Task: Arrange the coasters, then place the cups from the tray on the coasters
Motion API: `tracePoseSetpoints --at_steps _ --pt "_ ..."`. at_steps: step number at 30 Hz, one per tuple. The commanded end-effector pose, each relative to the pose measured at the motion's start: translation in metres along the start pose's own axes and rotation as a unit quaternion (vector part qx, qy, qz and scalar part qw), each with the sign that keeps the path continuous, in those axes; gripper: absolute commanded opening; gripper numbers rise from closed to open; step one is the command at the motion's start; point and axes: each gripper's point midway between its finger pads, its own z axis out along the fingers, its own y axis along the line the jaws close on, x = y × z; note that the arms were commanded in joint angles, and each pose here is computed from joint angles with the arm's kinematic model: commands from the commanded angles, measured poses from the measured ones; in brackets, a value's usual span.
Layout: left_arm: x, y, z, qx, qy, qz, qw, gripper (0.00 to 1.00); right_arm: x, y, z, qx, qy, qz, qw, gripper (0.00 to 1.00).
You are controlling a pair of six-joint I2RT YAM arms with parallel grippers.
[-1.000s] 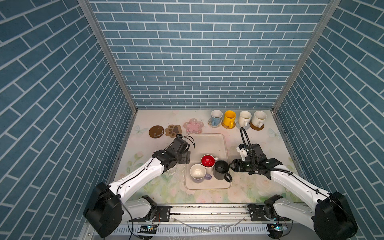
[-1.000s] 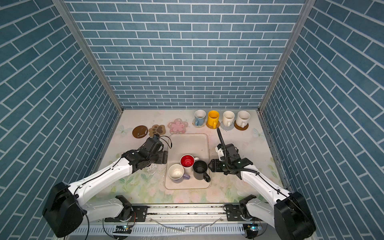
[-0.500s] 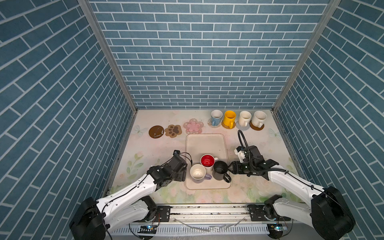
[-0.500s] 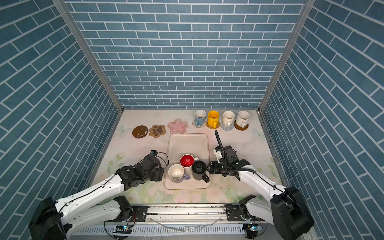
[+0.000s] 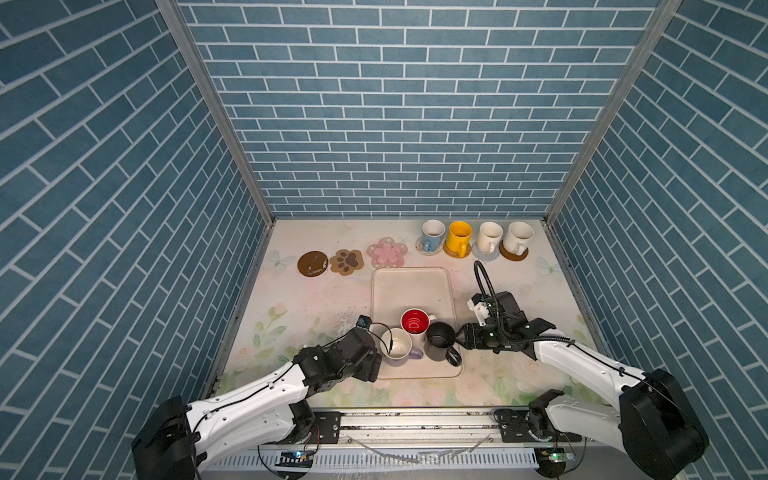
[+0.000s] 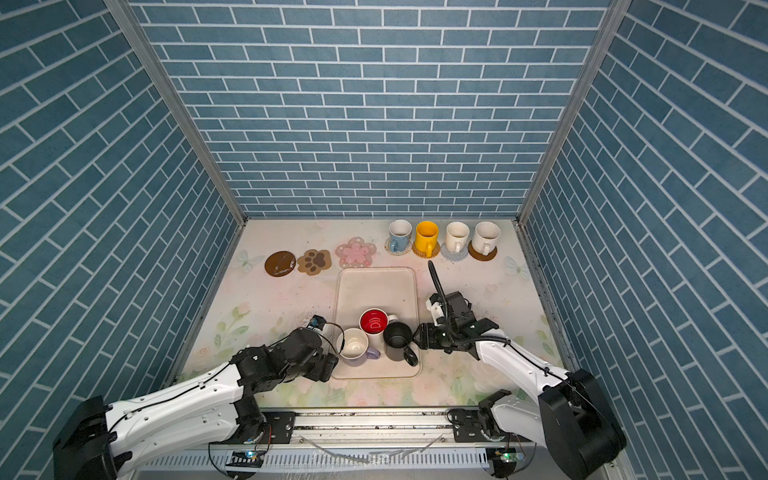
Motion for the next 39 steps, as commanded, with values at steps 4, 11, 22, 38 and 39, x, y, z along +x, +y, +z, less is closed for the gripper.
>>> tracePoseSetpoints --at_steps 4,11,22,38,39 --pt "-0.003 -0.028 0.004 0.059 -0.031 0.037 0.997 0.87 -0.002 0.007 0.003 -0.013 0.003 -0.003 1.0 0.64" --pt "-0.01 -0.038 0.011 0.066 -0.045 0.045 0.996 0.87 -0.003 0.007 0.006 -0.016 0.004 -0.004 1.0 0.63" --pt "-0.027 -0.043 0.017 0.051 -0.083 0.049 0.994 0.88 -0.008 0.011 0.009 -0.022 0.004 -0.006 1.0 0.63" --pt "-0.046 -0.056 0.029 0.047 -0.098 0.064 0.992 0.88 -0.021 0.016 0.016 -0.028 0.002 -0.004 1.0 0.62" --pt "-0.048 -0.057 0.028 0.048 -0.101 0.066 0.992 0.88 -0.022 0.016 0.016 -0.028 0.001 -0.003 1.0 0.62"
